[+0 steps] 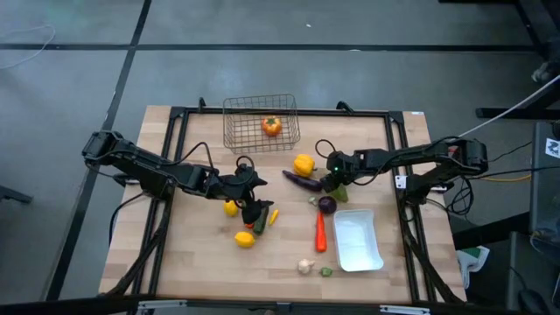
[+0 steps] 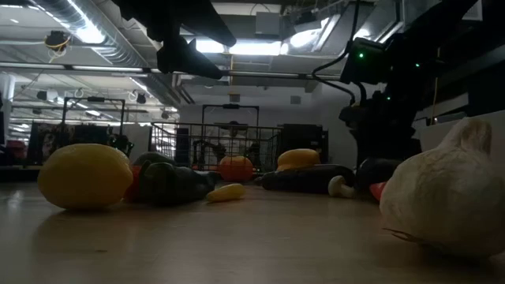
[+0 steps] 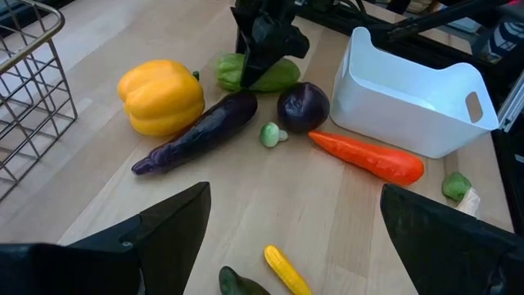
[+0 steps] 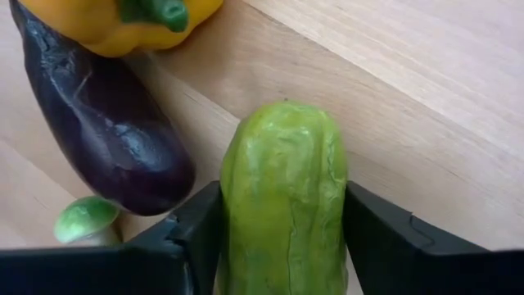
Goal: Sort produce into baskets
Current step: Put the chayote into the white bin
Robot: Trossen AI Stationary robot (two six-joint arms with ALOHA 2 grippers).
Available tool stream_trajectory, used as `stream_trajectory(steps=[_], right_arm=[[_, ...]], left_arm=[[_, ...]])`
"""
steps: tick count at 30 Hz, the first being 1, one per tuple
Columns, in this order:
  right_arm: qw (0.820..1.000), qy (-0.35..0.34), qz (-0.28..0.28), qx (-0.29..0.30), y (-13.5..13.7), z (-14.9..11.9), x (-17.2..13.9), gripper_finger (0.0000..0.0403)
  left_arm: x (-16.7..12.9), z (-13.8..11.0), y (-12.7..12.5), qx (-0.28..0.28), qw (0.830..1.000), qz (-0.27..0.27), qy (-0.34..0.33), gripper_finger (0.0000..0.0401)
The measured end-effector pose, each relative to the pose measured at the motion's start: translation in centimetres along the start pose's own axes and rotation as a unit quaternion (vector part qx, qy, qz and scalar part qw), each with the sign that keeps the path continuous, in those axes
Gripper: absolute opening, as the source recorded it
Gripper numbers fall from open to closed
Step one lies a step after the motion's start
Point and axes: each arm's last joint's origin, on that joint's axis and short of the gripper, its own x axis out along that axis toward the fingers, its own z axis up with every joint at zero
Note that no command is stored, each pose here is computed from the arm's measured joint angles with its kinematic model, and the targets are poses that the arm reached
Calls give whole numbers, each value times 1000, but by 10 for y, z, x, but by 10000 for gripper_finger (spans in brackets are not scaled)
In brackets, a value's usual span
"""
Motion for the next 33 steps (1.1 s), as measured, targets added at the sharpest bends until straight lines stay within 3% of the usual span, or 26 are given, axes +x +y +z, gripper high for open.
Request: stream_trajectory(steps=[15, 28, 33], right_arm=[[999, -12, 12, -41, 12, 11, -10, 191], [995, 12, -18, -102, 40, 36, -63, 194], [993, 20, 8, -113, 58, 44, -94, 194]], left_arm=[[0, 0, 0, -1, 1000, 0, -1, 351], [-1, 1, 0, -1, 1000, -1, -2, 351], [-1, 1, 0, -1, 1000, -1, -2, 351]])
